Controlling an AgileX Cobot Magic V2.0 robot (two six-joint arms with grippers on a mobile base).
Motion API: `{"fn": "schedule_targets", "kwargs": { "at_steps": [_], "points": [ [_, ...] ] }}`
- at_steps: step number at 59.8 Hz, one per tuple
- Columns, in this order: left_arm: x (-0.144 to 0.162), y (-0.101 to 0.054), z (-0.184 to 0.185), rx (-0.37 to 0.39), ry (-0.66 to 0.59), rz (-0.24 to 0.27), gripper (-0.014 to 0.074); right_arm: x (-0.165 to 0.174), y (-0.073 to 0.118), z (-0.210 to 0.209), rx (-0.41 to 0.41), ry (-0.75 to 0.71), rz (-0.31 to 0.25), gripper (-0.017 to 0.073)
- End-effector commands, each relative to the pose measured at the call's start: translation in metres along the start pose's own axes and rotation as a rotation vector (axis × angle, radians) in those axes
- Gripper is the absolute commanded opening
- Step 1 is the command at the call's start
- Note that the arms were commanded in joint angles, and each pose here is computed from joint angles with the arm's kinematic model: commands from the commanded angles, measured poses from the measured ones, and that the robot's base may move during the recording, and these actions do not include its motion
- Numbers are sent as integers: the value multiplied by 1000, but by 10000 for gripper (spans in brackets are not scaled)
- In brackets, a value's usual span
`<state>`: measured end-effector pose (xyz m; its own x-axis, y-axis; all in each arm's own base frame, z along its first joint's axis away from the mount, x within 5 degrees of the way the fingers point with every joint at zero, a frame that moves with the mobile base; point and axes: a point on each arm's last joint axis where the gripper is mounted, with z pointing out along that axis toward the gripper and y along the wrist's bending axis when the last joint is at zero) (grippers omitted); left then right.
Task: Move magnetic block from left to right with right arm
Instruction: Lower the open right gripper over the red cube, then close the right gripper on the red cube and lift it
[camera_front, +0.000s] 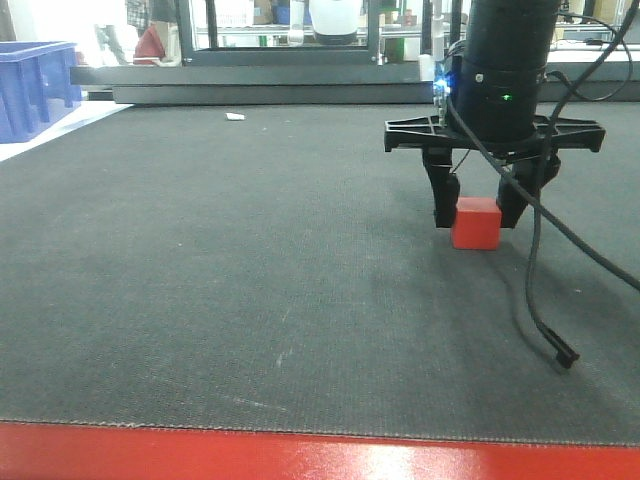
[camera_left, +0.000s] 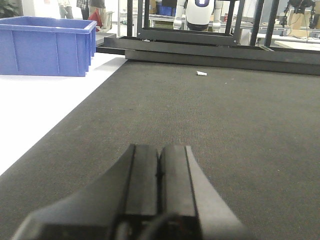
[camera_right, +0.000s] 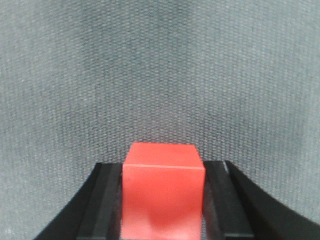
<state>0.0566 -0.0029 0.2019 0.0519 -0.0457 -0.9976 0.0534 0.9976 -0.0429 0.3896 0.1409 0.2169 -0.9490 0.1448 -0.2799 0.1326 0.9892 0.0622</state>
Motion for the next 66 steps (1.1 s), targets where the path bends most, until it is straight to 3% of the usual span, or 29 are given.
{"fn": "schedule_targets", "kwargs": {
  "at_steps": [1, 9, 21, 38, 66],
  "points": [
    [-6, 0, -1, 4, -96, -4, -116, -11, -3, -33, -42, -102, -14, 256],
    [-6, 0, -1, 4, -96, -4, -116, -13, -5, -52, -67, -158, -44, 256],
    [-6, 0, -1, 4, -96, -4, -116, -9, -15, -102, -111, -296, -155, 256],
    [-6, 0, -1, 4, -96, -4, -116, 35, -46, -146, -153, -484, -275, 256],
    [-6, 0, -1, 4, -96, -4, -116, 147, -100, -165, -239, -786, -309, 256]
  ]
}}
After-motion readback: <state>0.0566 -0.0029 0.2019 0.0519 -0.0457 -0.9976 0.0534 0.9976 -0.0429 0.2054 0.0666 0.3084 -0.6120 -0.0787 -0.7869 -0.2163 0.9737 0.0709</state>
